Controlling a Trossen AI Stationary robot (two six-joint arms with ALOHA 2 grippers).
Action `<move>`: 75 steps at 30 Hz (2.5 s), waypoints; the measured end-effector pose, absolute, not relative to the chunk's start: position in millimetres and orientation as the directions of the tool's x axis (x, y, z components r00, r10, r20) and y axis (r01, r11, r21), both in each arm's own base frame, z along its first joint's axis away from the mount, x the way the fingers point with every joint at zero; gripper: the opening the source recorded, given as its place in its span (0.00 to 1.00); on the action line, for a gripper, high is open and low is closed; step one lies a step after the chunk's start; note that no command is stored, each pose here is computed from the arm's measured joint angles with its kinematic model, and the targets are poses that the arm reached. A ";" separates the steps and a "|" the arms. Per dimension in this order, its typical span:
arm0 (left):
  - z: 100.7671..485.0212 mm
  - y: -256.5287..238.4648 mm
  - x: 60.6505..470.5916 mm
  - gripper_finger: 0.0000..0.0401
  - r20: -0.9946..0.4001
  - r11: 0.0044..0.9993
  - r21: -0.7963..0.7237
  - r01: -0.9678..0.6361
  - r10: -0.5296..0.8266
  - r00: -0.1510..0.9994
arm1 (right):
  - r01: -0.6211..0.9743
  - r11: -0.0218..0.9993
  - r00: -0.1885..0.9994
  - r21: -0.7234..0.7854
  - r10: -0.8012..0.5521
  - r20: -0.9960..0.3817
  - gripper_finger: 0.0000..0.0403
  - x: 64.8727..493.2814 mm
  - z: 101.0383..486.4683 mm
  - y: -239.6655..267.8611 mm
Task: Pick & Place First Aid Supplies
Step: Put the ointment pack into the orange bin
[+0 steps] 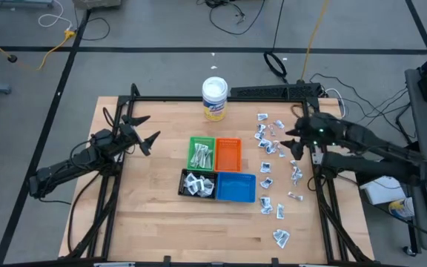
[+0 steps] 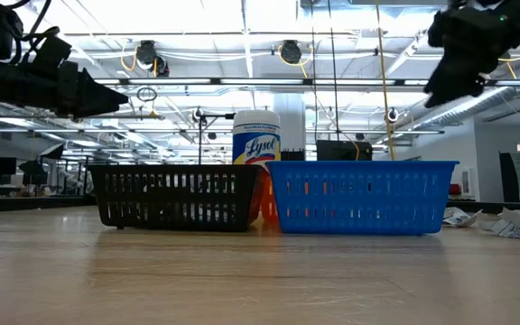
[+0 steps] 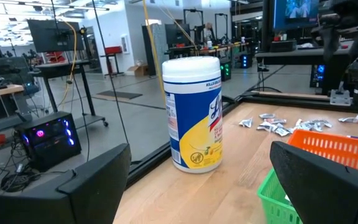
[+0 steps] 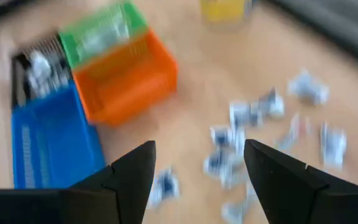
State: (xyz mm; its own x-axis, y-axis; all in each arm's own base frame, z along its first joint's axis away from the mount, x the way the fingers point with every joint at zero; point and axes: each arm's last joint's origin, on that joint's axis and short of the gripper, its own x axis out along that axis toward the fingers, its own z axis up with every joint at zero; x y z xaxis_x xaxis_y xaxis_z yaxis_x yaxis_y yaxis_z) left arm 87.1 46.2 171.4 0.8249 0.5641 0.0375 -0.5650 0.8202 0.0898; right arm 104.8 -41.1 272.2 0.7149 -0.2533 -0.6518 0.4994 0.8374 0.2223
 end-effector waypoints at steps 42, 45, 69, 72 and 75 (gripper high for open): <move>171.7 46.2 87.0 0.98 0.038 0.820 0.090 -0.565 0.564 0.825 | 0.758 0.645 0.123 0.095 0.003 -0.992 0.60 171.7 260.4 107.4; 171.7 46.2 87.0 0.98 0.038 0.820 0.090 -0.565 0.564 0.825 | 0.777 0.628 0.074 0.044 -0.022 -0.997 0.60 176.5 249.4 117.0; 171.7 46.2 87.0 0.98 0.038 0.820 0.090 -0.565 0.564 0.825 | 0.758 0.652 -0.012 0.011 0.030 -0.999 0.60 197.9 151.3 157.9; 171.7 46.2 87.0 0.98 0.038 0.820 0.090 -0.565 0.564 0.825 | 0.757 0.652 0.013 0.044 0.052 -0.999 0.60 196.6 143.8 157.2; 171.7 46.2 87.0 0.98 0.038 0.820 0.090 -0.565 0.564 0.825 | 0.751 0.659 0.018 0.051 0.056 -0.998 0.60 196.7 143.5 157.1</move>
State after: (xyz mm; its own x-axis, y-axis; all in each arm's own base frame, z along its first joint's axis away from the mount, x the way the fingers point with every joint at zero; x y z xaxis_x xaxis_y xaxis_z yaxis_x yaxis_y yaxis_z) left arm 87.0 46.2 171.7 0.8246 0.5644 0.0380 -0.5653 0.8200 0.0897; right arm 196.7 157.1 143.5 0.0181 0.0560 -0.9983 0.7508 0.6586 0.0506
